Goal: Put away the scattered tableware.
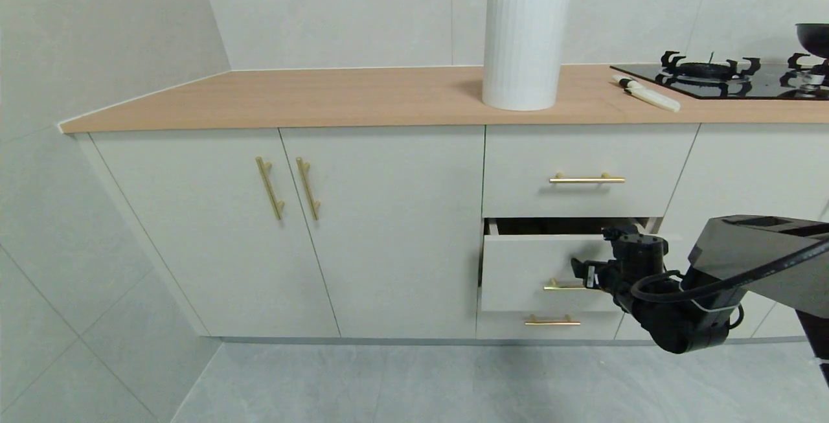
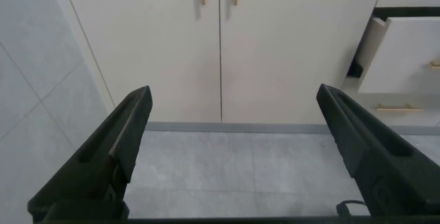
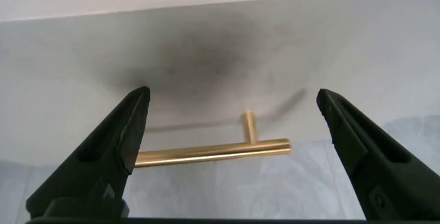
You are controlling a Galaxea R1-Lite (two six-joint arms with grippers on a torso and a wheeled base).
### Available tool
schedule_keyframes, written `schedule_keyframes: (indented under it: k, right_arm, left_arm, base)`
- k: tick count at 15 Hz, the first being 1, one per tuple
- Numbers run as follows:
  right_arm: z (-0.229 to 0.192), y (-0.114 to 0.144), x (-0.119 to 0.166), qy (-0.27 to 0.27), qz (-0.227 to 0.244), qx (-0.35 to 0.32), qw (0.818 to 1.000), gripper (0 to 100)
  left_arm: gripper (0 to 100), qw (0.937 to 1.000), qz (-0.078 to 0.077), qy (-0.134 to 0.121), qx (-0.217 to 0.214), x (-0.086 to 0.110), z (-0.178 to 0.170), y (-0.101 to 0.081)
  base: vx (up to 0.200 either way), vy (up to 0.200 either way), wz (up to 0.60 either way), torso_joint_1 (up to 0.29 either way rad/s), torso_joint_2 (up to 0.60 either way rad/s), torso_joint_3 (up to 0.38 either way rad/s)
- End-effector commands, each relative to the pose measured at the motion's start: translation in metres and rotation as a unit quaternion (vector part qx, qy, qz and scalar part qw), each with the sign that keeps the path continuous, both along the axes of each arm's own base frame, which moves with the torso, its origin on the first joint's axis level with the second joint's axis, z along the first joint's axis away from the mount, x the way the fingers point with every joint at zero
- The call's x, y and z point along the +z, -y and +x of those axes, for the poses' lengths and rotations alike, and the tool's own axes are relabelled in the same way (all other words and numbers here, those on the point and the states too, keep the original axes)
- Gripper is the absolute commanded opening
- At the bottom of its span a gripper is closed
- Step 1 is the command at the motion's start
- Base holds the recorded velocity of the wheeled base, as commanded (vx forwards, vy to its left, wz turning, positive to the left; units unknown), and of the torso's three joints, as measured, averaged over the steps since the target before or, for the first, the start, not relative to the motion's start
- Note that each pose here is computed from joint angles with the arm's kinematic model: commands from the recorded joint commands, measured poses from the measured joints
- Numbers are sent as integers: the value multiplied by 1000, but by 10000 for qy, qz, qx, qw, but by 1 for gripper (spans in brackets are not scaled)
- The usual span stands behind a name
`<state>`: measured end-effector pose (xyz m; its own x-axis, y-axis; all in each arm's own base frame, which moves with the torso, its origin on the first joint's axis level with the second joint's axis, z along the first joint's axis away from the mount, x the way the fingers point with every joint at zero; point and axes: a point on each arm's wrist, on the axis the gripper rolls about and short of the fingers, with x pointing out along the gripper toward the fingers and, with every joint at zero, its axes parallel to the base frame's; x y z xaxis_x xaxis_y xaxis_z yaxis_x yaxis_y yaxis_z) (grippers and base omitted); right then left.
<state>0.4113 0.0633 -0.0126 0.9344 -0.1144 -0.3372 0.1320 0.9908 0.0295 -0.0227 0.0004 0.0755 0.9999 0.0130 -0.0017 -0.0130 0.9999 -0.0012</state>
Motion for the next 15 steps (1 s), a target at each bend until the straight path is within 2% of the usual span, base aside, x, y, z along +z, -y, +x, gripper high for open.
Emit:
schedule_keyframes:
  k: [1,7,15]
  right_arm:
    - [13,-4,-2,158,9,22,9999,100]
    - [53,-13,-11,635,-227,130,9976,100]
    - [79,2,-19,973,-232,-268,9946,100]
  left_arm:
    - [100,10000,-1,-7,4,0,0,0]
    - [100,10000,-1,-7,4,0,0,0]
    - [100,10000,-1,-7,4,0,0,0]
  base:
    - [0,0,0,0,0,0]
    - [0,0,0,0,0,0]
    - [0,0,0,0,0,0]
